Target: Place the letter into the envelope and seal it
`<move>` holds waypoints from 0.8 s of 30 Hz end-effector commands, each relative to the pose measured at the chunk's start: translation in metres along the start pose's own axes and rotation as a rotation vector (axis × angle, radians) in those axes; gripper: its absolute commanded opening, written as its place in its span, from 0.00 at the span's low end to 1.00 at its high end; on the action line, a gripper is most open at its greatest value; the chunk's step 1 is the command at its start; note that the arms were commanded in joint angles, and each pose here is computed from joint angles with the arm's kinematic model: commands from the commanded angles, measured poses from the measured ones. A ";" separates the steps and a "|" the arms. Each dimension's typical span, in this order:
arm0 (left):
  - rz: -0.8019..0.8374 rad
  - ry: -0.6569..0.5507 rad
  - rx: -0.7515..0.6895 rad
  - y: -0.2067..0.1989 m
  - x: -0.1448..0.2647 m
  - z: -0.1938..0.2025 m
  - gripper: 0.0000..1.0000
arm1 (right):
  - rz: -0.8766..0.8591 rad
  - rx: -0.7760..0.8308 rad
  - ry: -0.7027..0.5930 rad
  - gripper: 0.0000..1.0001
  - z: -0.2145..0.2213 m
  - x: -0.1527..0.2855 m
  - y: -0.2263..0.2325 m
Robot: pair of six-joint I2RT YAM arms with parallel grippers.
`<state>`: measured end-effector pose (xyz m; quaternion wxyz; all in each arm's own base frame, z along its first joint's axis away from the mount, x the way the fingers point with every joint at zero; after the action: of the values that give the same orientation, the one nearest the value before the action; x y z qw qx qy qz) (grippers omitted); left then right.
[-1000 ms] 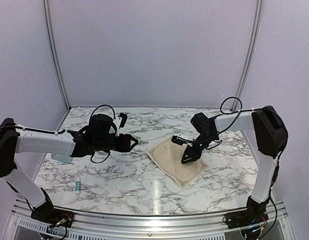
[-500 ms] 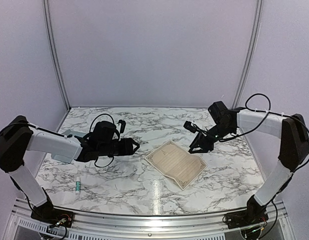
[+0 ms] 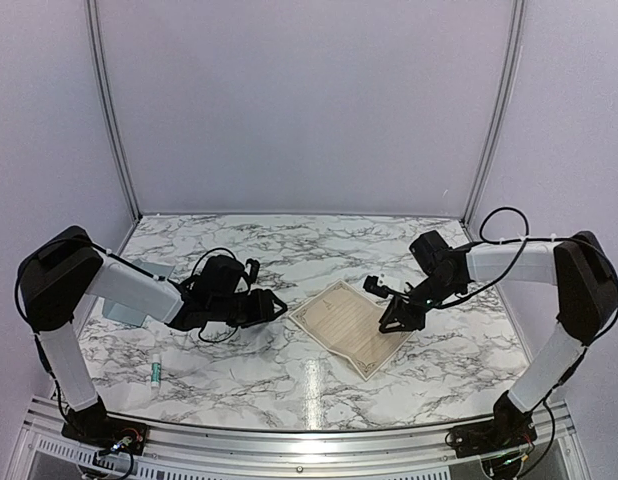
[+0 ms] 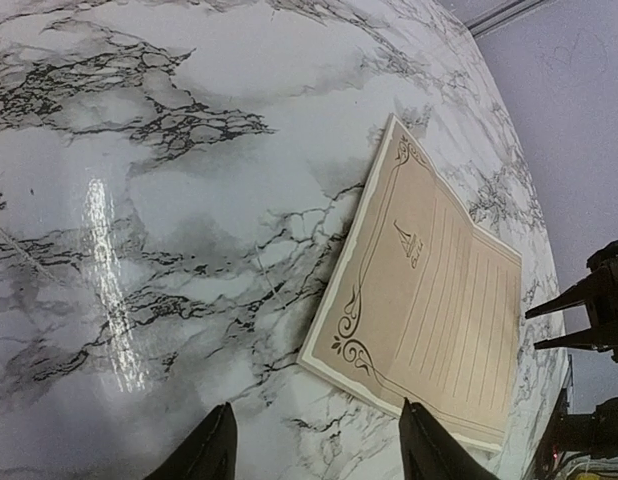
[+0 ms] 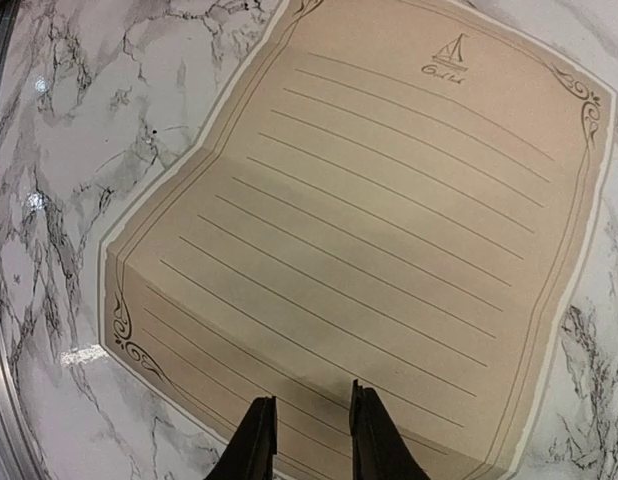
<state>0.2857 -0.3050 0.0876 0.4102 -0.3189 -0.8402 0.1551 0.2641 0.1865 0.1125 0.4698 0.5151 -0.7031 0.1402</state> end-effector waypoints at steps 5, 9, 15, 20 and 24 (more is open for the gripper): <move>0.049 -0.013 0.035 -0.007 -0.005 -0.006 0.58 | 0.044 0.036 0.038 0.19 -0.003 -0.022 -0.005; 0.043 -0.006 0.041 -0.005 -0.006 -0.003 0.58 | 0.041 0.010 0.093 0.15 0.009 -0.035 -0.011; 0.050 -0.004 0.065 -0.003 -0.011 -0.001 0.58 | 0.039 -0.015 0.138 0.14 0.019 -0.046 -0.016; 0.089 0.002 0.083 -0.004 -0.016 0.002 0.58 | 0.021 -0.038 0.165 0.14 0.024 -0.054 -0.017; 0.126 0.004 0.086 -0.006 -0.022 0.003 0.58 | 0.018 -0.047 0.172 0.13 0.025 -0.056 -0.018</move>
<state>0.2859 -0.3147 0.0730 0.4294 -0.3280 -0.8179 0.1976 0.2739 0.2001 0.0722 0.4987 0.5059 -0.6848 0.1625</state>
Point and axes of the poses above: each gripper's point midway between its finger pads, its own x axis back along the fingers, its own y axis along the line the jaws close on, z = x × y, the point moved 6 cm from there along x, back along the fingers, and after that the axes turned 11 degrees about -x, right-handed, at the moved point
